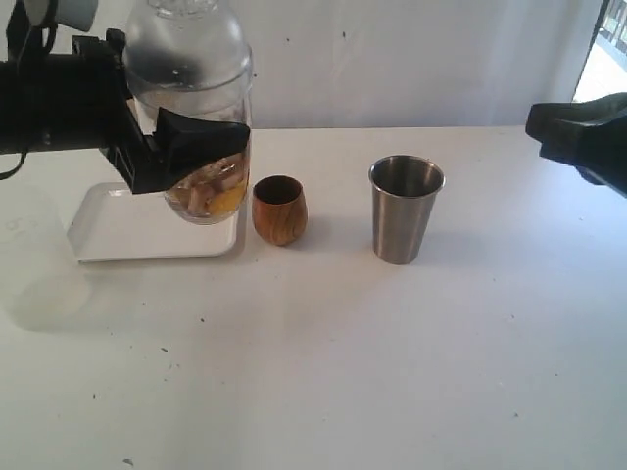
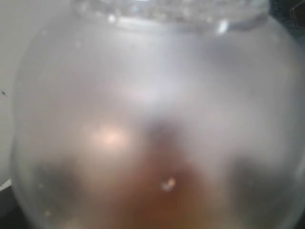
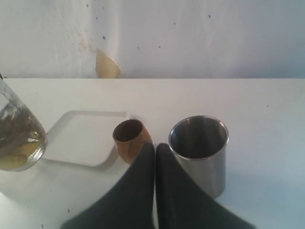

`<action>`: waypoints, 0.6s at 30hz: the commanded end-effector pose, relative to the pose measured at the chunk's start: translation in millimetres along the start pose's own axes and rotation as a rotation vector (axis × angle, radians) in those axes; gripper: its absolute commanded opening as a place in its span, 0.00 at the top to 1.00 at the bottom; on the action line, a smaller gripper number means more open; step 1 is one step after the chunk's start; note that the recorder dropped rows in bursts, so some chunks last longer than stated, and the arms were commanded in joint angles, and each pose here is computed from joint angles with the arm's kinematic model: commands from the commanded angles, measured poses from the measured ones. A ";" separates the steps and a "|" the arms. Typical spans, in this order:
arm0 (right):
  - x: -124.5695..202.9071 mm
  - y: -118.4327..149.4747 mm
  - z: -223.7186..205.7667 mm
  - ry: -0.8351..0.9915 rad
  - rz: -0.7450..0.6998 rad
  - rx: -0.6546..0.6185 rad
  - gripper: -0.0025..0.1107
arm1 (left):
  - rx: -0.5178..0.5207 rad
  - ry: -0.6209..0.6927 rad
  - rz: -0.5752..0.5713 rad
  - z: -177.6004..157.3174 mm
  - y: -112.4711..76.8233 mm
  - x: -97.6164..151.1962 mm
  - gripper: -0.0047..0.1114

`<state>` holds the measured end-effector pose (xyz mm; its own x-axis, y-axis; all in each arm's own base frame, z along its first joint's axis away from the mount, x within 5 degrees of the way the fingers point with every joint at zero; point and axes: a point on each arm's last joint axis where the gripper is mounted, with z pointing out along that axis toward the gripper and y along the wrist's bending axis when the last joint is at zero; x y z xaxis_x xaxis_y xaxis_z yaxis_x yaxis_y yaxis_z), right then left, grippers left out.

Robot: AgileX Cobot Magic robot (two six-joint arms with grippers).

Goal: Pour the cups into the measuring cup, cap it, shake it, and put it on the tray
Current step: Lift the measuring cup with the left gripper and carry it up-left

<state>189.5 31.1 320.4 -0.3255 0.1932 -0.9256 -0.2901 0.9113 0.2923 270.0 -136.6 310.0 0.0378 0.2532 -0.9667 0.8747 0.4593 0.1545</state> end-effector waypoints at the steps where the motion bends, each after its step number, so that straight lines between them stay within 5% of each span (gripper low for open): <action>1: -5.6 4.5 -10.9 -0.047 -0.008 0.002 0.98 | 0.129 -0.136 -0.017 -9.9 -15.7 -12.2 0.96; 4: -7.4 7.9 -16.1 -0.064 0.010 -0.012 0.98 | -0.091 -0.004 -0.024 -10.4 2.1 -1.7 0.96; 8: -8.3 14.9 -25.8 -0.073 -0.048 -0.042 0.98 | 0.129 -0.154 -0.028 -19.9 -15.1 -11.7 0.96; 13: -9.0 29.2 -53.6 -0.110 -0.172 -0.070 0.98 | -0.073 -0.090 -0.008 -34.6 -5.3 -18.7 0.96; 18: -0.9 33.4 -92.0 -0.280 -0.157 0.009 0.98 | -0.160 -0.109 0.002 -54.0 -1.2 -29.7 0.96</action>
<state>117.6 33.7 353.7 -0.0994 0.1031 -0.9897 -0.3672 0.9206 0.1328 246.9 -105.5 333.3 0.0876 0.2282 -0.9697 0.8185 0.5384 0.2006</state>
